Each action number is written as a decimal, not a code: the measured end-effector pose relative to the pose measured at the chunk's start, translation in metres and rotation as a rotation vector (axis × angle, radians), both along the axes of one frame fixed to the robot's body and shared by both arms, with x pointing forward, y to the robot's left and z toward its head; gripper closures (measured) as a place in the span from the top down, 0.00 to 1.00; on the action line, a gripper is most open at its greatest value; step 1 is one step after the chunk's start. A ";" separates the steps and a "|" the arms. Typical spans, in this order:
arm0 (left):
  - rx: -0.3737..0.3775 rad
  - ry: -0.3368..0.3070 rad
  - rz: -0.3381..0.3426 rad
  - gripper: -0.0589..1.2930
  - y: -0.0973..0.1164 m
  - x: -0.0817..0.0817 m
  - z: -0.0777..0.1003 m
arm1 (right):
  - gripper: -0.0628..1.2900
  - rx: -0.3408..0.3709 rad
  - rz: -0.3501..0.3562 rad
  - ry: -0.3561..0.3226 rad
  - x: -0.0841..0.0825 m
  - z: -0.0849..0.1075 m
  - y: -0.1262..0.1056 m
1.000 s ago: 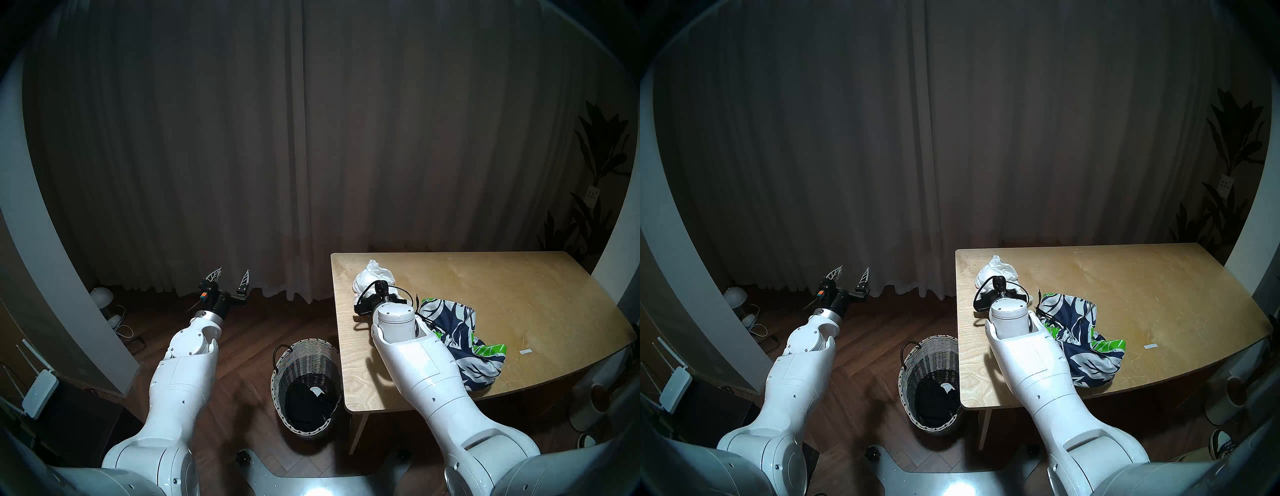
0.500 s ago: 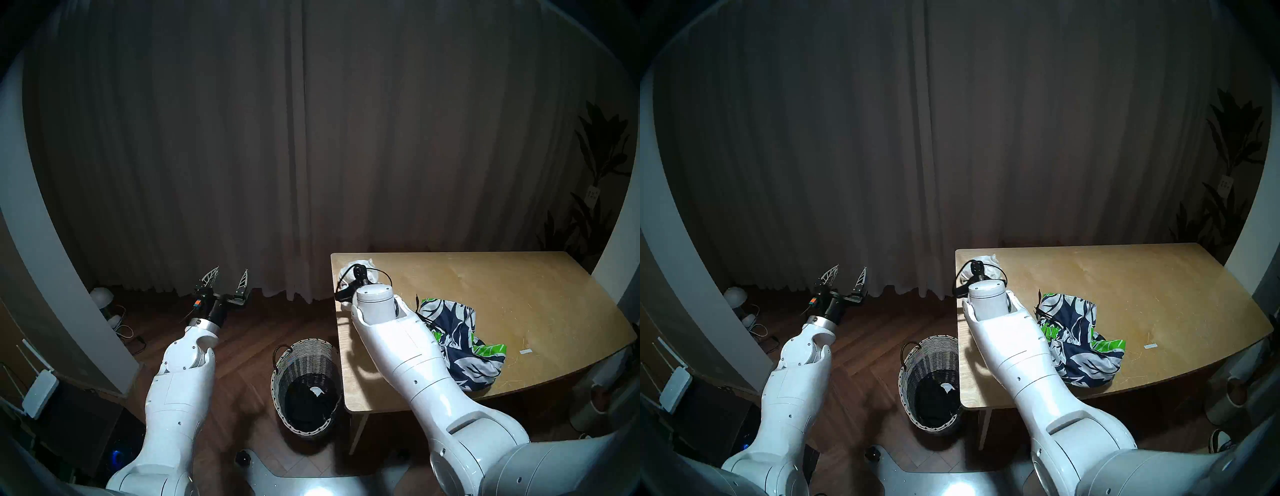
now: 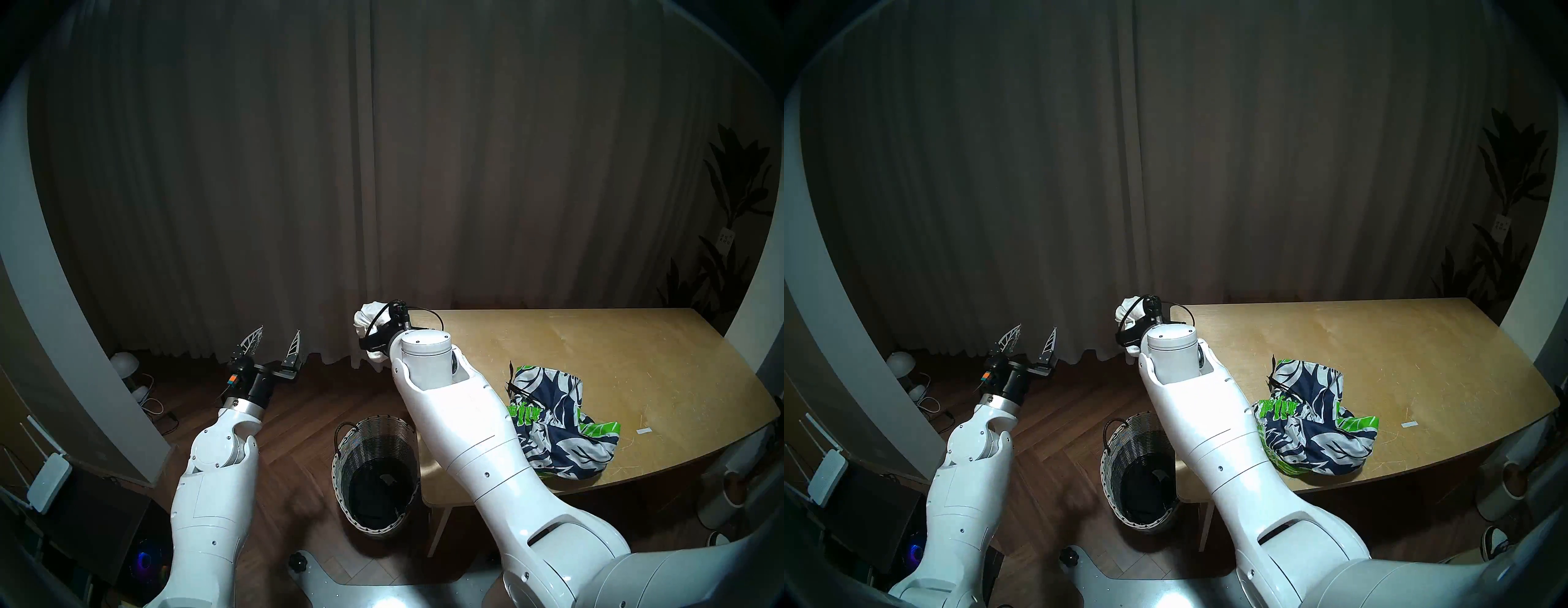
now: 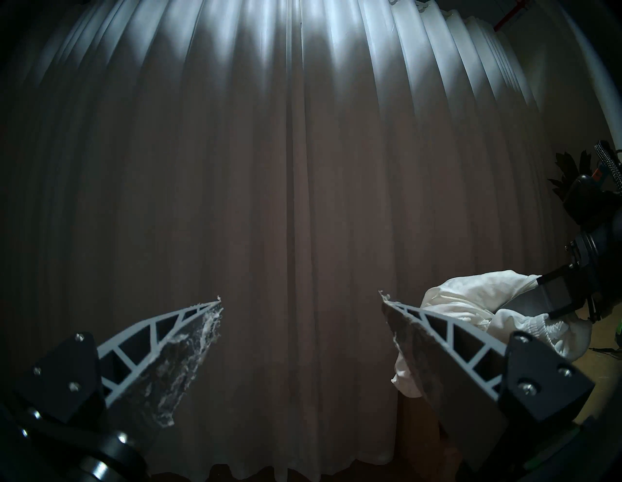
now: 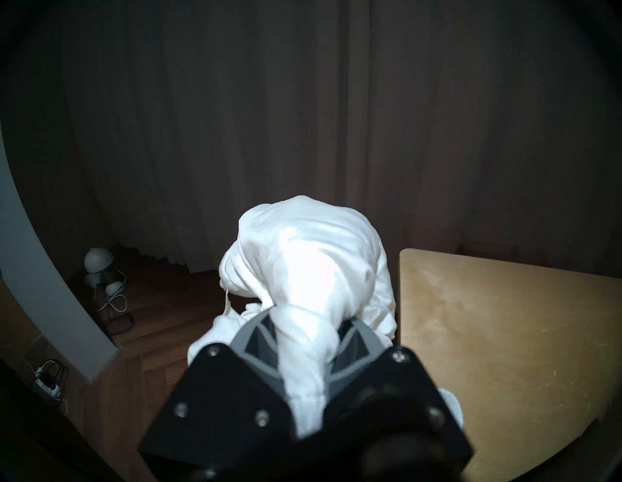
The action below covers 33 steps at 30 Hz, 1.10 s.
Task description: Toss clothes into the laundry hamper
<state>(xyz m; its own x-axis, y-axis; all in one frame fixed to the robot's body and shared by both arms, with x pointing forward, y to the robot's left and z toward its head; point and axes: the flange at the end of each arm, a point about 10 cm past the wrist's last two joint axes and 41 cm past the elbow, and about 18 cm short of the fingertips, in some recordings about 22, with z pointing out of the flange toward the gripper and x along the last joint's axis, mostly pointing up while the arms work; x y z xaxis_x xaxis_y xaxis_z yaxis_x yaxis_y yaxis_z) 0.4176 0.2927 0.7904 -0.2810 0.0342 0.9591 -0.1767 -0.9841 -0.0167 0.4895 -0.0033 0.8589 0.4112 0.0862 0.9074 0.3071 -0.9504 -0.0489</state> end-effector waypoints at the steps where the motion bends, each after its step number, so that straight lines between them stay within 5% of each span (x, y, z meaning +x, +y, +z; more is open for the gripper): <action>1: -0.003 0.003 -0.001 0.94 0.000 -0.002 0.001 | 0.10 -0.003 0.007 0.014 -0.005 -0.002 0.002; 17: -0.047 0.123 -0.005 0.94 -0.003 -0.028 0.018 | 0.09 -0.155 0.038 0.170 -0.074 -0.058 0.024; 26: -0.042 0.197 0.017 0.94 -0.005 -0.039 0.026 | 0.09 -0.240 0.017 0.262 -0.076 -0.117 0.032; 33: -0.040 0.221 0.027 0.94 -0.006 -0.041 0.025 | 0.09 -0.263 0.030 0.264 -0.066 -0.128 0.046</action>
